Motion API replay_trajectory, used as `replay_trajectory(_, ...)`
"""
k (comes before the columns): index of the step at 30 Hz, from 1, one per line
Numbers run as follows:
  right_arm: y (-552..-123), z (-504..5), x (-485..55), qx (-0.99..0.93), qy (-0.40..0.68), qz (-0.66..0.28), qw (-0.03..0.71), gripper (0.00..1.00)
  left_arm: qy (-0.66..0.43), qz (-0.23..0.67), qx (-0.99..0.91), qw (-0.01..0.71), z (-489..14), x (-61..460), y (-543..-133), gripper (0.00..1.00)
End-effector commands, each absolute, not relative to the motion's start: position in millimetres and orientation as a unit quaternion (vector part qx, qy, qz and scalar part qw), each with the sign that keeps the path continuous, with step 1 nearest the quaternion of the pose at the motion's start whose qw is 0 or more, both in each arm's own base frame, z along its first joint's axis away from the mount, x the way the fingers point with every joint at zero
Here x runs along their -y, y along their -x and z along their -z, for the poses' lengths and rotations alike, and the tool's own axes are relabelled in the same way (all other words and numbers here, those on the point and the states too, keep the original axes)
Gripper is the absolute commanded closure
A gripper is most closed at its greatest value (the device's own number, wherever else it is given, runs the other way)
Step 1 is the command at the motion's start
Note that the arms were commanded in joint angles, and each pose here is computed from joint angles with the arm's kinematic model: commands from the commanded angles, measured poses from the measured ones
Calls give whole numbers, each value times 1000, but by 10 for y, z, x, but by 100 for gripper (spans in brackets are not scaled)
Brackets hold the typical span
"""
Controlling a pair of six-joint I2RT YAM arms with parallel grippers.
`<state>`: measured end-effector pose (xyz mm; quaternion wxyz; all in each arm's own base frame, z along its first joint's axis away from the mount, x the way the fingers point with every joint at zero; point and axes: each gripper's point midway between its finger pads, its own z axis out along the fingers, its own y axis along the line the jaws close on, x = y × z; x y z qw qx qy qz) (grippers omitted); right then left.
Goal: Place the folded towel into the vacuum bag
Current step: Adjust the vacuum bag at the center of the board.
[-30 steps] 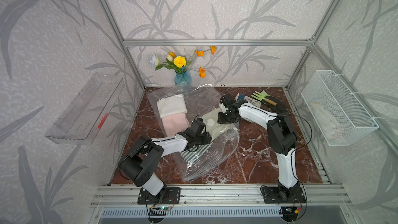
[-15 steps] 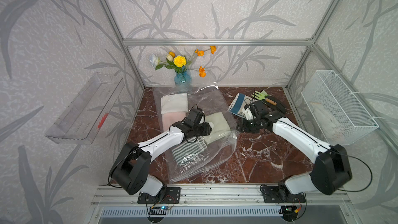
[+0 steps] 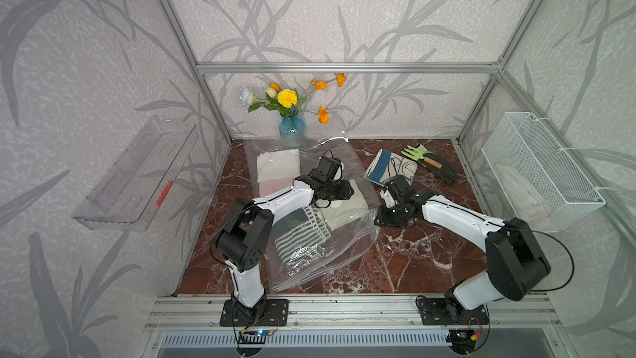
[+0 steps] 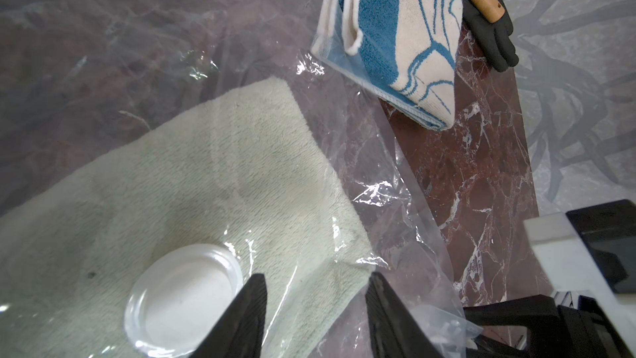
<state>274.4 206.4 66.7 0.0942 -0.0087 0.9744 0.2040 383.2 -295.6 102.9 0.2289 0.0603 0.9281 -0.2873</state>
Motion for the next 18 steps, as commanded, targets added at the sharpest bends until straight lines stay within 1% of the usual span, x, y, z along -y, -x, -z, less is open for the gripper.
replay_trajectory(1, -2954, -831, -2186, -963, 9, -230, 139, 65, -55, 286, -933, 210, -787, 3010, -3862, 52)
replay_trajectory(2, -2964, -839, -2182, -962, 6, -230, 143, 65, -51, 286, -934, 208, -737, 3017, -3865, 52)
replay_trajectory(3, -2961, -842, -2183, -962, 4, -232, 145, 69, -48, 284, -936, 205, -690, 3012, -3866, 52)
replay_trajectory(5, -2900, -801, -2123, -964, -11, -228, 140, 82, -44, 279, -938, 203, -632, 3002, -3877, 52)
replay_trajectory(7, -2727, -739, -1996, -964, -42, -233, 120, 92, -38, 268, -940, 206, -577, 2960, -3901, 52)
replay_trajectory(9, -2500, -705, -1834, -960, -88, -246, 102, 96, -30, 254, -945, 203, -476, 2888, -3916, 52)
replay_trajectory(12, -2108, -641, -1573, -958, -129, -243, 78, 97, -17, 241, -951, 196, -322, 2792, -3933, 52)
replay_trajectory(15, -1846, -559, -1440, -957, -148, -239, 69, 97, -15, 239, -951, 195, -304, 2778, -3948, 52)
replay_trajectory(16, -1780, -514, -1415, -956, -156, -240, 64, 95, -15, 242, -950, 196, -330, 2788, -3947, 52)
replay_trajectory(17, -1730, -492, -1375, -956, -163, -235, 57, 88, -14, 244, -950, 196, -354, 2787, -3939, 52)
replay_trajectory(18, -1697, -494, -1334, -958, -166, -228, 53, 79, -17, 248, -948, 197, -407, 2800, -3923, 52)
